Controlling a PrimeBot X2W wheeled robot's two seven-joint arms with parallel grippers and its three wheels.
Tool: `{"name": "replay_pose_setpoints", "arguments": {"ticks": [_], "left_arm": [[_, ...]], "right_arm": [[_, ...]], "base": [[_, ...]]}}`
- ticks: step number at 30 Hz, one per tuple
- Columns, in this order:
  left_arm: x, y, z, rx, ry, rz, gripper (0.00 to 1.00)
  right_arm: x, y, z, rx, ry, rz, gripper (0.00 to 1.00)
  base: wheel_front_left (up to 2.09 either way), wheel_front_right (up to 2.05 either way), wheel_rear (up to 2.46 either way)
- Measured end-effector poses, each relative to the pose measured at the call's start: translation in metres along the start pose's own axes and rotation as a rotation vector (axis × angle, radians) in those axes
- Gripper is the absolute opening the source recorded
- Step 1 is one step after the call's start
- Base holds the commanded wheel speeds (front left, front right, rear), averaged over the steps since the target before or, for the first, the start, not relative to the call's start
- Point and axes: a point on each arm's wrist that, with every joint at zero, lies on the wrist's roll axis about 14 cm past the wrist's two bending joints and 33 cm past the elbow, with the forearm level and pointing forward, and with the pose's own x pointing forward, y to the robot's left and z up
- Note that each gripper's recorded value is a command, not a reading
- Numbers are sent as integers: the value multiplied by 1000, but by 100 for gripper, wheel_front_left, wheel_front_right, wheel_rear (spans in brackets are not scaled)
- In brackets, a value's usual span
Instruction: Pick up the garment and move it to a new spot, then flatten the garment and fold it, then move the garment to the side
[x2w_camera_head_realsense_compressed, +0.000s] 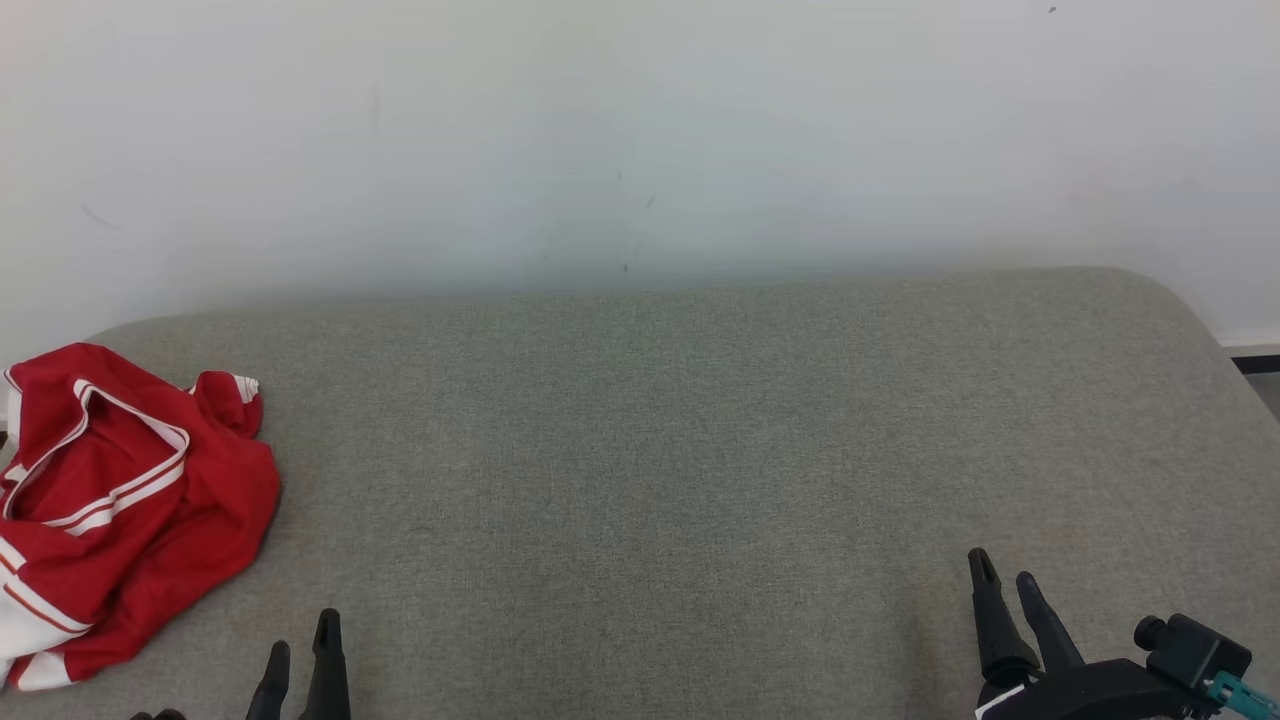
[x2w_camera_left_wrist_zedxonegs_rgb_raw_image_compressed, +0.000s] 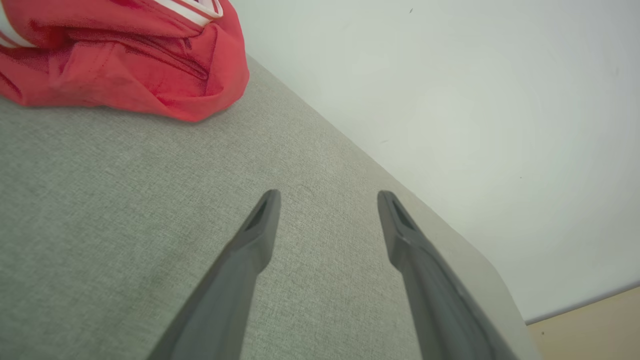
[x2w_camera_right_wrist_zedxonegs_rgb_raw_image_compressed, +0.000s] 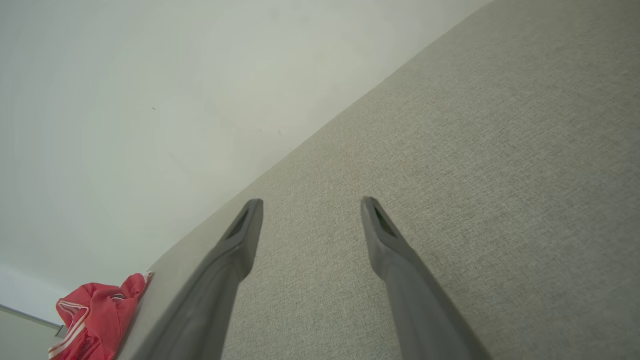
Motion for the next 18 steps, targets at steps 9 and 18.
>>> {"name": "replay_pose_setpoints", "arguments": {"ticks": [9,18], "left_arm": [[0,-4,2,135,-13,-22,100],[-2,-9,3,241,-25,-52,100]], "right_arm": [[-3,4,-3,-117,15,17,100],[-8,6,-5,-219,19,29,100]], "base": [[0,0,0],[0,0,0]]}}
